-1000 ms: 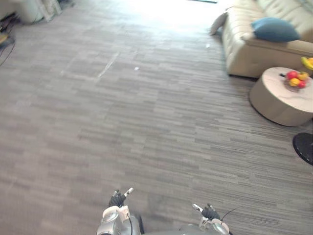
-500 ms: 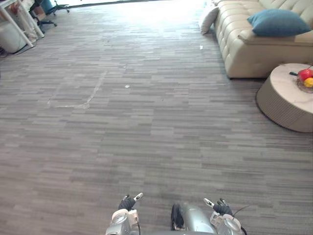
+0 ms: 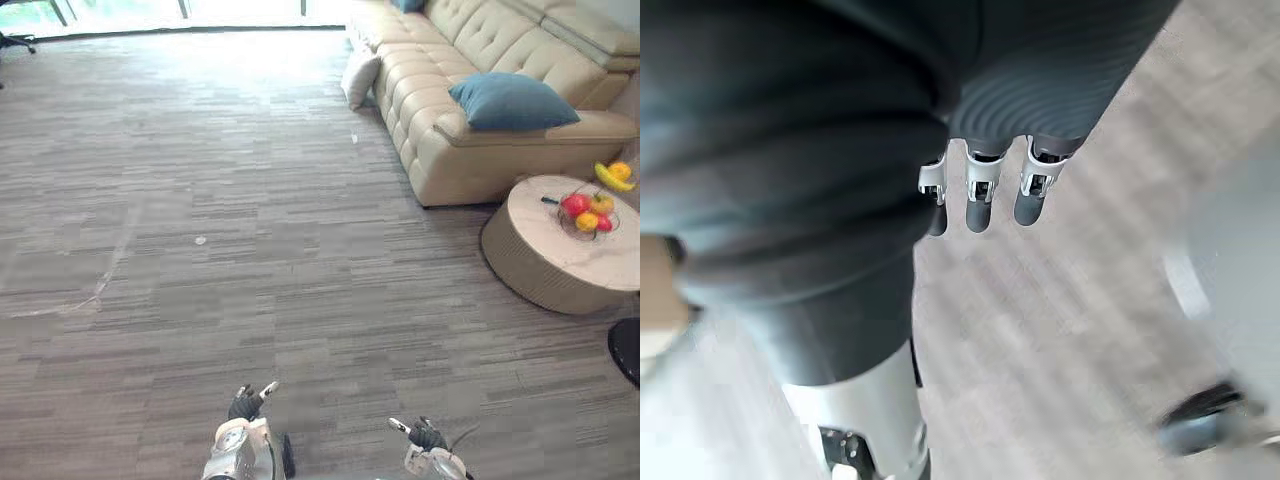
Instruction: Pick up cushions and gather them together orderly.
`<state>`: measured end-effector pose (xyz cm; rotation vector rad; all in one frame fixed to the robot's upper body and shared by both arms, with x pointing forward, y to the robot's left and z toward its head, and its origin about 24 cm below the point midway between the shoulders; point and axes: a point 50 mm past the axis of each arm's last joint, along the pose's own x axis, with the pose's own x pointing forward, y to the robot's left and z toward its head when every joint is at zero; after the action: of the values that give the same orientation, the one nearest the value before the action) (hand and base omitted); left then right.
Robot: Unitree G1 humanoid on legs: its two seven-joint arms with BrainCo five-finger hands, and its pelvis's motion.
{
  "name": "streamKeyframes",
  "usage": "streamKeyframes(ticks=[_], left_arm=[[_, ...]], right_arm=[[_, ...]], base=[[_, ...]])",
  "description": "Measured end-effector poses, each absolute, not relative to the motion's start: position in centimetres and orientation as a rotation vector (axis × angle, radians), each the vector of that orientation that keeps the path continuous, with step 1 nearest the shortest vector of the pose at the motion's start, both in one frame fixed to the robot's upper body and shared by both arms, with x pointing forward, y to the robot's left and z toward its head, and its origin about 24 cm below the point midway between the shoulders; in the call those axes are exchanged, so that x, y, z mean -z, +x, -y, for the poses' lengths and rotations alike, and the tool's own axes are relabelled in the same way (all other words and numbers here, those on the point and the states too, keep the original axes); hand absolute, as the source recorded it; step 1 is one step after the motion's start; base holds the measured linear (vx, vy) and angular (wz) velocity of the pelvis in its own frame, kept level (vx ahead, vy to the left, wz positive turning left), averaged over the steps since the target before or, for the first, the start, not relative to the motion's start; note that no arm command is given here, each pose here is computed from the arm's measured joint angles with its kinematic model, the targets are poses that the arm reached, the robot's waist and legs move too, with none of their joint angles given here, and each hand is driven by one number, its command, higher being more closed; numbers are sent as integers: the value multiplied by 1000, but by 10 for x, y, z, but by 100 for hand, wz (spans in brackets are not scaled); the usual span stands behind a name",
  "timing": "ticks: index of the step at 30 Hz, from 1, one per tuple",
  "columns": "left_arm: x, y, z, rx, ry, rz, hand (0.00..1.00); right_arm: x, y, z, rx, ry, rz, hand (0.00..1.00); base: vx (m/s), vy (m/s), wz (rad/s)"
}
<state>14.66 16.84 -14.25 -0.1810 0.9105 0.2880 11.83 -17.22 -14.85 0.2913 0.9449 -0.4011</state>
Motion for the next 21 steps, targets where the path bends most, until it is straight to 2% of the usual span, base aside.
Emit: streamKeyframes(ticks=[7,9,13,21], left_arm=[[145,147,-154,-251,-200,-942,0],[144,152,-148,-237,-212,-932,0],[146,147,-148,-234,-211,-951,0],[139,151,-162,-301,-235,-879,0]], right_arm=[[140,129,189,434,281,-869,0],[145,117,194,476,298,-902,0],[140,128,205,476,267,-878,0],[141,136,189,397,241,-898,0]], base=[[552,35,17],[710,-157,76],[744,-250,30],[507,-71,-19]])
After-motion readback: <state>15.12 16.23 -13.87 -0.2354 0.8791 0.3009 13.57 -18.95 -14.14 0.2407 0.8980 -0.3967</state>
